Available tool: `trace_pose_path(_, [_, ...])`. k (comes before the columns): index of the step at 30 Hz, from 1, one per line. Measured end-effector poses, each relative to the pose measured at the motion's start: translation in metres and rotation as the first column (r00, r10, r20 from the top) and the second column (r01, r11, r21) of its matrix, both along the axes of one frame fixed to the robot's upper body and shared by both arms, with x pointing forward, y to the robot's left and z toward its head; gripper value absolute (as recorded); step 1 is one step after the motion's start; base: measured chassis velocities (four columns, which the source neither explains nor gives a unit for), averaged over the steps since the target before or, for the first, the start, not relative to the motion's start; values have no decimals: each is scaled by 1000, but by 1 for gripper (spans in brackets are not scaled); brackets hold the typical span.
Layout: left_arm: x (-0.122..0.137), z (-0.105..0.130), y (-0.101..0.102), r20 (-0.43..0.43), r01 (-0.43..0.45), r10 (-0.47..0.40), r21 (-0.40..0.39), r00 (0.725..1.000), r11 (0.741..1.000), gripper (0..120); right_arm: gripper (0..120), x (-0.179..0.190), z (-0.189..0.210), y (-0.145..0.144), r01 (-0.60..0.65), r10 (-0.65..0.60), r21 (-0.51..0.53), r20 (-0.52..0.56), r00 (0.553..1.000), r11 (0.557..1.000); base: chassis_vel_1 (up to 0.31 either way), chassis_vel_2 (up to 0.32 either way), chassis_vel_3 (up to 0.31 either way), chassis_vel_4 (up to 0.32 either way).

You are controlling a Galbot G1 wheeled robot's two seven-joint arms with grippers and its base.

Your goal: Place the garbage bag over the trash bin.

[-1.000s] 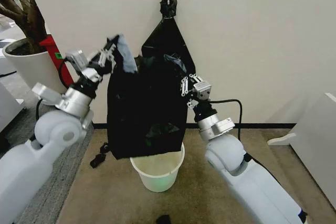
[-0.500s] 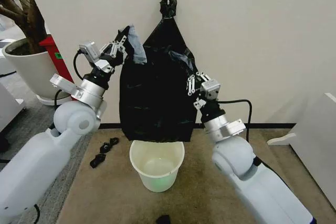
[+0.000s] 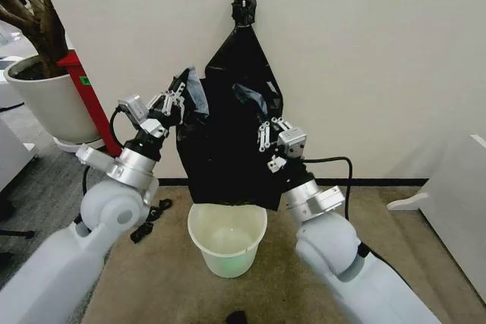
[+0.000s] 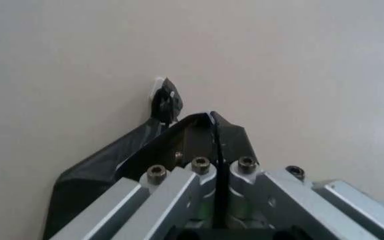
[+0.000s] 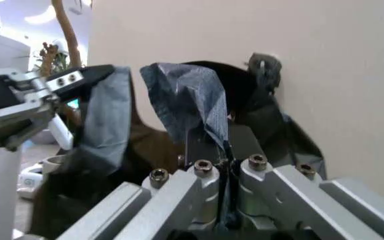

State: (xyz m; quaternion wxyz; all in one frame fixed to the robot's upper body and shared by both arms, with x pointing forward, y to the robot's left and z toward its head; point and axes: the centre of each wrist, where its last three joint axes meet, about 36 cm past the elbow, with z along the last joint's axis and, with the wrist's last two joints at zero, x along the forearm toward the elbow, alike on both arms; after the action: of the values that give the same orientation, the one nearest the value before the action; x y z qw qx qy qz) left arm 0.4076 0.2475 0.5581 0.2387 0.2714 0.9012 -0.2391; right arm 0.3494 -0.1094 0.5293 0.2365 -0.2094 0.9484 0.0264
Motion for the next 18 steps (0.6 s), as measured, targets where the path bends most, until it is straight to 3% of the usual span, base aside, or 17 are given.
trace_pose_path(11, [-29,-11,-25,-68,-1,-6,-107,998,994,0,0,-23,-20,38,-19,22,36,-72,997,999,0,0,0,0])
trace_pose_path(18, [-52,-37,-36,-159,-13,-11,-154,987,988,0,0,-28,-31,55,-21,26,49,-99,995,999,0,0,0,0])
